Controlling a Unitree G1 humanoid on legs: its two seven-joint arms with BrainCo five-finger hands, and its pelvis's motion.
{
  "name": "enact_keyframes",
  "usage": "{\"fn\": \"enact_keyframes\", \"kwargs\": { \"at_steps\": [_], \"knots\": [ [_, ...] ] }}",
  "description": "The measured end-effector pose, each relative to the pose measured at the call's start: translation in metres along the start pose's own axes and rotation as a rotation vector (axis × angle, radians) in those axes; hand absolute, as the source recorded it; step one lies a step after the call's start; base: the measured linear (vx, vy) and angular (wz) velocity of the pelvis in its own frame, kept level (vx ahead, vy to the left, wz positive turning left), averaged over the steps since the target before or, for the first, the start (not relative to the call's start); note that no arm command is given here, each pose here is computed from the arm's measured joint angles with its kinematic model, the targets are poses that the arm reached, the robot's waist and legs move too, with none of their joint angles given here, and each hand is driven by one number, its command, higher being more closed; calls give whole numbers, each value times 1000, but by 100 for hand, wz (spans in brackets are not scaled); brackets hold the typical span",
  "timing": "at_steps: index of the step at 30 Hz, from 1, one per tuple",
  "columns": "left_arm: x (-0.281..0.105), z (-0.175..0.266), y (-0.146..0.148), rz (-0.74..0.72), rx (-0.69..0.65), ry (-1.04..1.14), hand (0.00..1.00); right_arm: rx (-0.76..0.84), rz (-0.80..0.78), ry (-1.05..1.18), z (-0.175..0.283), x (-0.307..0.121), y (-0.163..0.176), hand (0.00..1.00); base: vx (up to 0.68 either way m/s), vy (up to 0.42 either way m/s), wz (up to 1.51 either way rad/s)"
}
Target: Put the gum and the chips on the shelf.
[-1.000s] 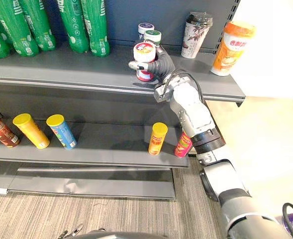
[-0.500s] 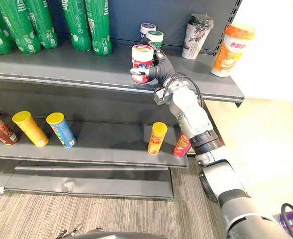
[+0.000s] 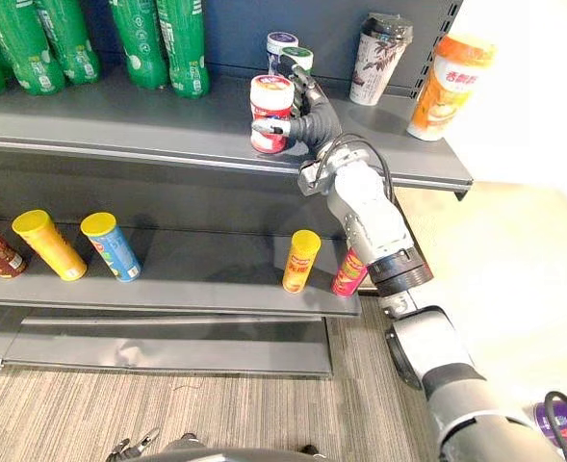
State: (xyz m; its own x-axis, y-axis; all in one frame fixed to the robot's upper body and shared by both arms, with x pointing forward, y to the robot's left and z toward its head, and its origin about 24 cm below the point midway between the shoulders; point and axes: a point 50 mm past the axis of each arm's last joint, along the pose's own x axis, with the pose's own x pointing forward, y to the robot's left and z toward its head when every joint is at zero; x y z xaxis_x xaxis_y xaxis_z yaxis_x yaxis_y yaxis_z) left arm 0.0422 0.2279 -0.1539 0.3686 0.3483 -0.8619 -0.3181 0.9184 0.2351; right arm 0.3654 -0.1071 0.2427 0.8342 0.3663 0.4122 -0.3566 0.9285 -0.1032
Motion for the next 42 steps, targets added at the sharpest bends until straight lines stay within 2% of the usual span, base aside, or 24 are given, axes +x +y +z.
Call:
{"fn": "enact_keyframes", "kwargs": {
  "at_steps": [3,5,9,22,28,33,42],
  "knots": [
    [0,2,-1,-3,23,-15,0,-5,-11,-30,10,4,-3,0,5,7,-6],
    [0,5,-2,-9,30,-28,0,-43,-62,-177,57,14,-22,0,35,15,-4],
    [0,5,-2,-11,34,-29,0,-67,-69,-375,107,12,-24,0,67,27,-6],
    [0,5,-4,-17,48,-37,0,-29,-33,-444,118,1,-13,0,20,8,-7],
    [0,1,-3,-13,51,-27,0,42,11,-420,103,-20,-4,0,16,6,-6],
    [-2,-3,-2,-2,21,-25,0,190,34,-352,70,-48,11,0,18,19,-27],
    [-4,-11,-4,35,-40,4,0,350,13,-173,9,-128,20,0,-11,3,-23]
  ]
}}
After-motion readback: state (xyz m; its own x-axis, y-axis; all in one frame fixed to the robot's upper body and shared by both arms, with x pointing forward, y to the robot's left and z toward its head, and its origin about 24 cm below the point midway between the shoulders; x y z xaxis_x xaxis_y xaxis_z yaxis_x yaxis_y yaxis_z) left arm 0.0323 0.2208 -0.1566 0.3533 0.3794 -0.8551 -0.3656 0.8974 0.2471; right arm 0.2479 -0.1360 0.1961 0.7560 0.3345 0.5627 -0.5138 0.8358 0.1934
